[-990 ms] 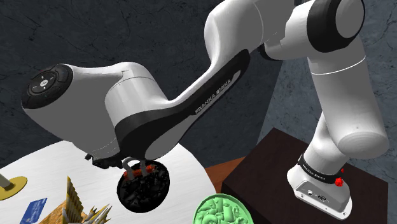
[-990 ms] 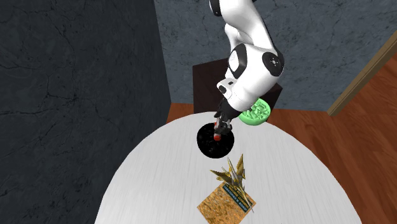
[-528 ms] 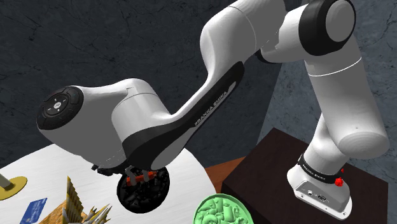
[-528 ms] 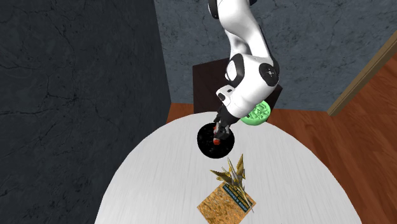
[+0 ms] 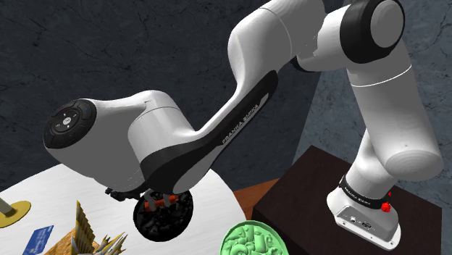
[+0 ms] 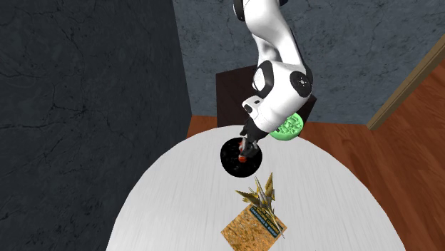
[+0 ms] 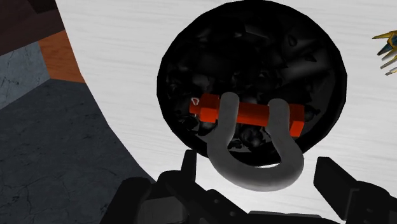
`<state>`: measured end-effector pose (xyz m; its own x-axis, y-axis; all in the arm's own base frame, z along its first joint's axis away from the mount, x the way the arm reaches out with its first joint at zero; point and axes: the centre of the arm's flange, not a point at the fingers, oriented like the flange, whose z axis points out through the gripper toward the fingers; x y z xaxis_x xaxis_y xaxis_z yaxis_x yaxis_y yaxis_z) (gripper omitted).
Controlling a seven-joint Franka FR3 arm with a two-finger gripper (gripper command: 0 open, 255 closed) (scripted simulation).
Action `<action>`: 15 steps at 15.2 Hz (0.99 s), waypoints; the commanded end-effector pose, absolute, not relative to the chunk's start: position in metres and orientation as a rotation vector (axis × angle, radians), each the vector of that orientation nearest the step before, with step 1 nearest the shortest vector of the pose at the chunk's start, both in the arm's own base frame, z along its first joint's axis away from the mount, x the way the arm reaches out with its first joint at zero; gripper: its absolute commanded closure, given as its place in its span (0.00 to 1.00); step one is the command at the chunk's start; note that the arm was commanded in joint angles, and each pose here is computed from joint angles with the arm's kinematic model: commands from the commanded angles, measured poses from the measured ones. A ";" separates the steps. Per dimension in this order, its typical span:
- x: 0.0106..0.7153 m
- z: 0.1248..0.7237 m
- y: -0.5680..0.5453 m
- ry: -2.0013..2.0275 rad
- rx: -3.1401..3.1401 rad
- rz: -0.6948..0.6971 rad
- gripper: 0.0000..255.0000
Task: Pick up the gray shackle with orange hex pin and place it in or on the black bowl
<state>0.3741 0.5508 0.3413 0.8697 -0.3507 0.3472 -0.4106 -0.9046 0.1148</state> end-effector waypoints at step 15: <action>0.360 0.388 0.563 -0.587 2.857 0.479 0.00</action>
